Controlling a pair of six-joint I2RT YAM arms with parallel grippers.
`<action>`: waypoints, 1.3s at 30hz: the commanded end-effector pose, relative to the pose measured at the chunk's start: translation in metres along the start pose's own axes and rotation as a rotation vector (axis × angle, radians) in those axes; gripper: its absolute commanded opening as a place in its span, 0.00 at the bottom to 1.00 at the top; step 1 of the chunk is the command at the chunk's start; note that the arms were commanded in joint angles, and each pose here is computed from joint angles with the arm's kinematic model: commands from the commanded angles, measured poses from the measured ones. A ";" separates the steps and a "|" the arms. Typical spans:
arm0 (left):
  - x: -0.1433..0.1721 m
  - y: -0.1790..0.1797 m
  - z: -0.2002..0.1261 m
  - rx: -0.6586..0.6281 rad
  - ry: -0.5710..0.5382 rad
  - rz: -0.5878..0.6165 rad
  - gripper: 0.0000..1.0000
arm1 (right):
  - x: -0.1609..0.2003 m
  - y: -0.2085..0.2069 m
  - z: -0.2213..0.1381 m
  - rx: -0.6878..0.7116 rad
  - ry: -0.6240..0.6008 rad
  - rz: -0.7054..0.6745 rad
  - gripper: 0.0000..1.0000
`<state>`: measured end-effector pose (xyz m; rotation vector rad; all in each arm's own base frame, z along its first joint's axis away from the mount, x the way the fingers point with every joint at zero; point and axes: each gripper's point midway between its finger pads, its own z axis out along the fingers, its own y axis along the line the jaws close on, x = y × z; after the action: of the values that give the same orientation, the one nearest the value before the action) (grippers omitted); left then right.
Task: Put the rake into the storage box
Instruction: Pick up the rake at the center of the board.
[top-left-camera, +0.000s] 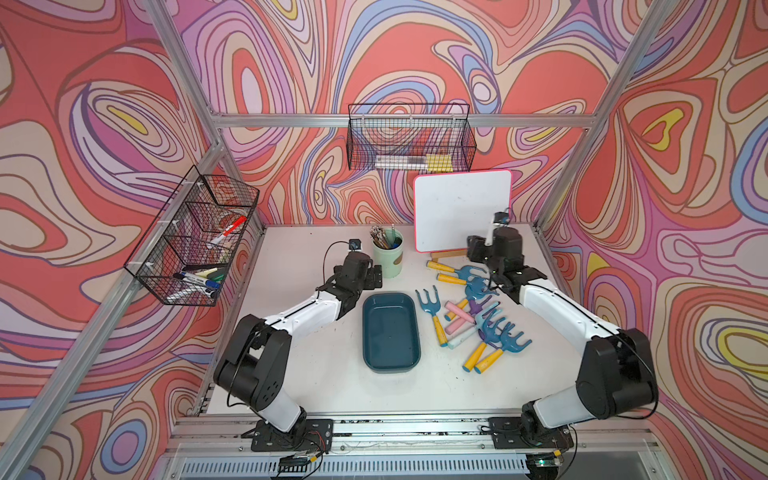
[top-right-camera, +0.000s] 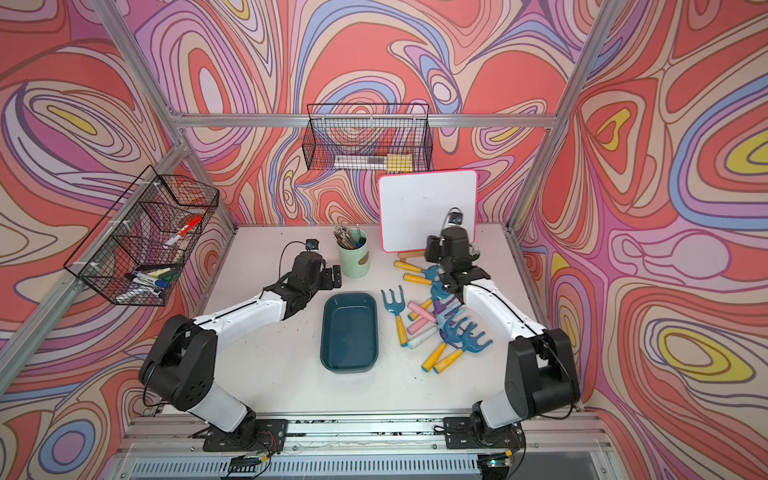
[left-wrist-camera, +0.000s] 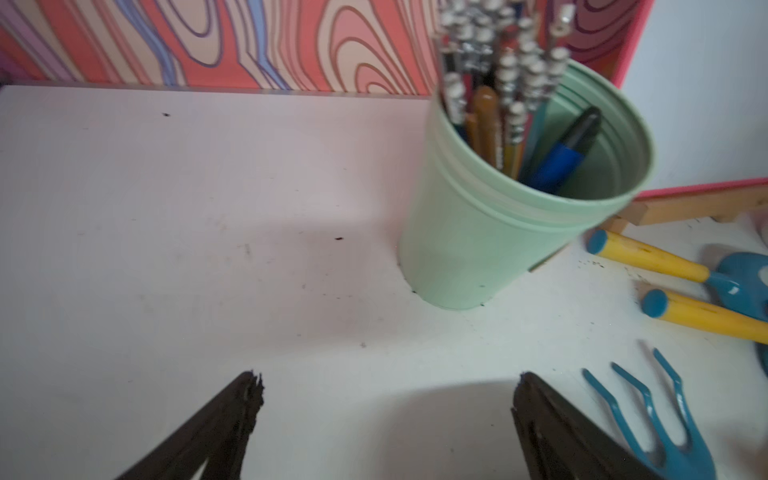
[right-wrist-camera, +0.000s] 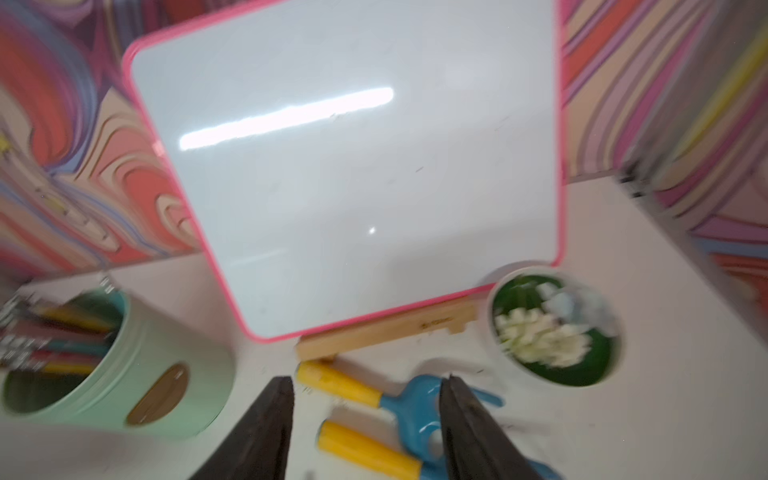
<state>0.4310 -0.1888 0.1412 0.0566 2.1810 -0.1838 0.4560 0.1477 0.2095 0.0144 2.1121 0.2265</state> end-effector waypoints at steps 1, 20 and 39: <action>0.009 -0.030 0.005 0.085 0.060 0.013 0.99 | 0.120 0.051 -0.008 -0.002 0.439 -0.174 0.56; 0.005 0.002 -0.031 -0.062 0.032 0.029 0.99 | 0.233 0.042 -0.029 0.007 0.744 -0.180 0.54; 0.018 -0.019 -0.041 0.087 0.072 -0.056 0.95 | 0.239 0.024 -0.036 0.078 0.686 -0.090 0.00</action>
<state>0.3844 -0.1854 0.1576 0.0299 2.2259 -0.2126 0.2977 0.1966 0.0196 -0.1673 2.8204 0.1224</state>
